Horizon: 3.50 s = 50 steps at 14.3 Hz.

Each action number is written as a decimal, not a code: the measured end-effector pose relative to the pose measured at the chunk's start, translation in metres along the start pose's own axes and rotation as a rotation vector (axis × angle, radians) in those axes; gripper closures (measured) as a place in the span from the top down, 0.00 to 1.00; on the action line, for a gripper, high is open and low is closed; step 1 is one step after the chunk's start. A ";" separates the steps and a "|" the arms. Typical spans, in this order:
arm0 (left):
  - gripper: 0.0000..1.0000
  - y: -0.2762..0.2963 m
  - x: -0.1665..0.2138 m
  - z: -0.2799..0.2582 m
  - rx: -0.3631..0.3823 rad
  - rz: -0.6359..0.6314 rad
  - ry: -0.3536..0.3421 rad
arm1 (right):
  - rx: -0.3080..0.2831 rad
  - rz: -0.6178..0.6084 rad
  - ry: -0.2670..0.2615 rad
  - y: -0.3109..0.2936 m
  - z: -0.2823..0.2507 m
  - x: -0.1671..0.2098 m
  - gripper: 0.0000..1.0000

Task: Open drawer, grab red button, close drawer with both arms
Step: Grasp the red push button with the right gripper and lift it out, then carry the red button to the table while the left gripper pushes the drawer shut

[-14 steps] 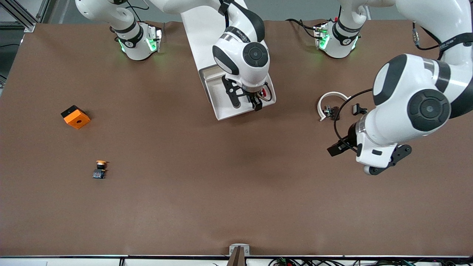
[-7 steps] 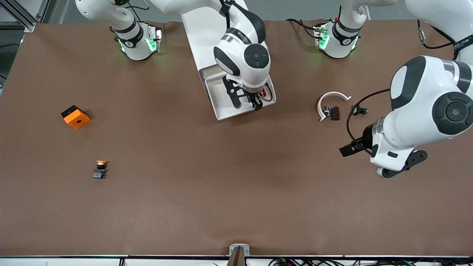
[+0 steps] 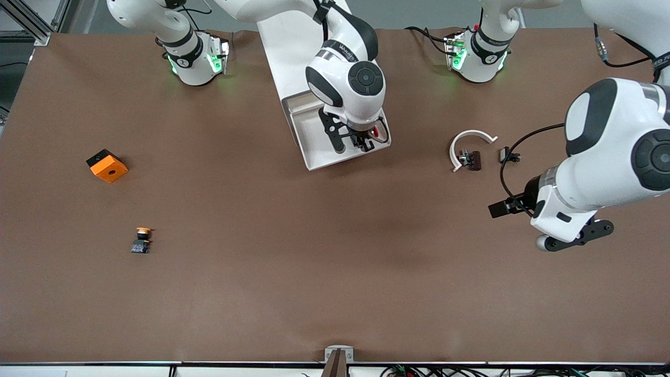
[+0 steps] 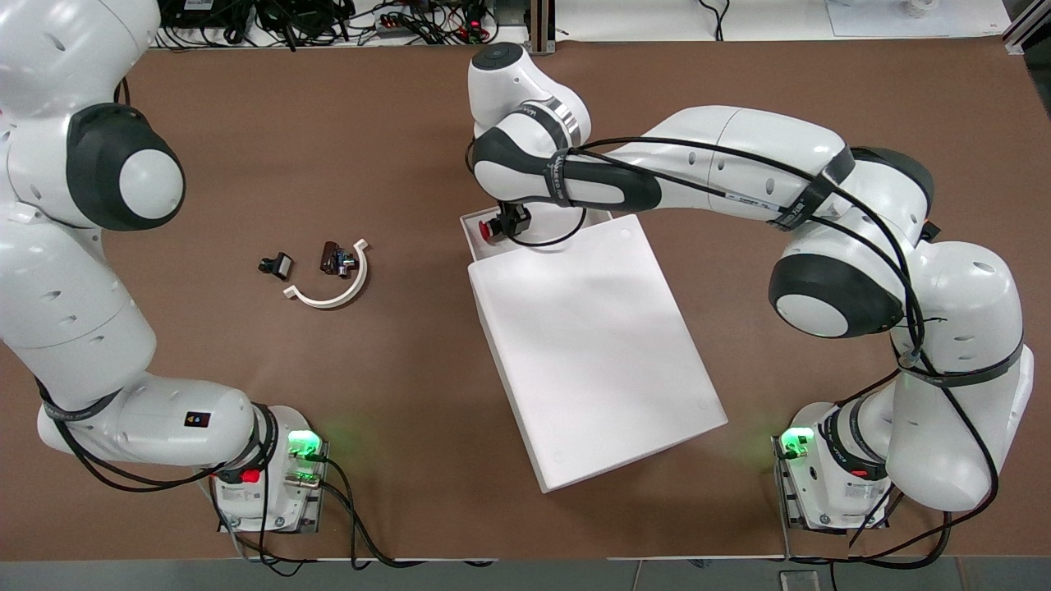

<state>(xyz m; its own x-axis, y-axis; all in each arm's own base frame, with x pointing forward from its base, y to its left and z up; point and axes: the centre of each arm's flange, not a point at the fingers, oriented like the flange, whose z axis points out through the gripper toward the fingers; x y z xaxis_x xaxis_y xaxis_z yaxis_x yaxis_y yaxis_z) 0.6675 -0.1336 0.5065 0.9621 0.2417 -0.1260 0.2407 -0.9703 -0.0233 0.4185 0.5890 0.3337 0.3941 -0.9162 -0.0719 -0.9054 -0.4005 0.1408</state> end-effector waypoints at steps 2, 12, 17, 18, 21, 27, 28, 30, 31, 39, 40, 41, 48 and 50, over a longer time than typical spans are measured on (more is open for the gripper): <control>1.00 -0.009 0.004 0.000 -0.001 0.023 -0.002 | 0.006 0.002 -0.002 -0.001 -0.002 0.001 0.42; 1.00 0.004 0.002 0.071 0.018 0.052 -0.049 | 0.031 -0.437 -0.052 -0.027 -0.102 0.062 0.42; 1.00 0.025 -0.012 0.091 0.002 0.091 -0.019 | 0.019 -0.714 -0.033 -0.026 -0.155 0.143 0.42; 1.00 0.035 -0.017 0.092 -0.007 0.109 -0.012 | 0.017 -0.766 -0.035 -0.025 -0.160 0.168 0.42; 1.00 0.066 -0.033 0.102 -0.013 0.160 -0.005 | 0.003 -0.883 -0.053 -0.017 -0.164 0.250 0.42; 1.00 0.113 -0.056 0.151 0.017 0.124 -0.058 | 0.042 -1.074 -0.032 0.012 -0.122 0.381 0.42; 1.00 0.117 -0.058 0.159 0.023 0.107 -0.068 | 0.055 -1.096 -0.016 0.018 -0.104 0.397 0.42; 1.00 0.135 -0.068 0.174 0.037 0.065 -0.082 | 0.043 -1.126 0.026 0.029 -0.067 0.421 0.42; 1.00 0.153 -0.081 0.181 0.043 0.042 -0.082 | 0.029 -1.135 0.052 0.034 -0.053 0.429 0.42; 1.00 0.247 -0.171 0.221 0.082 -0.047 -0.083 | 0.028 -1.146 0.188 0.059 0.024 0.501 0.42; 1.00 0.254 -0.183 0.233 0.099 -0.042 -0.094 | 0.030 -1.155 0.192 0.061 0.033 0.518 0.42; 1.00 0.261 -0.194 0.243 0.110 -0.036 -0.107 | 0.034 -1.163 0.197 0.064 0.040 0.537 0.42; 1.00 0.284 -0.240 0.261 0.067 -0.024 -0.232 | 0.062 -1.173 0.231 0.068 0.074 0.600 0.42; 1.00 0.290 -0.254 0.263 0.065 -0.005 -0.253 | 0.066 -1.175 0.238 0.057 0.075 0.603 0.42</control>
<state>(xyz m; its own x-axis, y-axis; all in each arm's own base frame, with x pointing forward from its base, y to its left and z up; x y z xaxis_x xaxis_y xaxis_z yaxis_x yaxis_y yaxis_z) 0.4589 -0.4789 0.2707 0.8962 0.2451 -0.3697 0.2292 -0.9695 -0.0870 0.5924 0.0145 0.2239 0.9977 0.0268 0.0630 0.0231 -0.9979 0.0598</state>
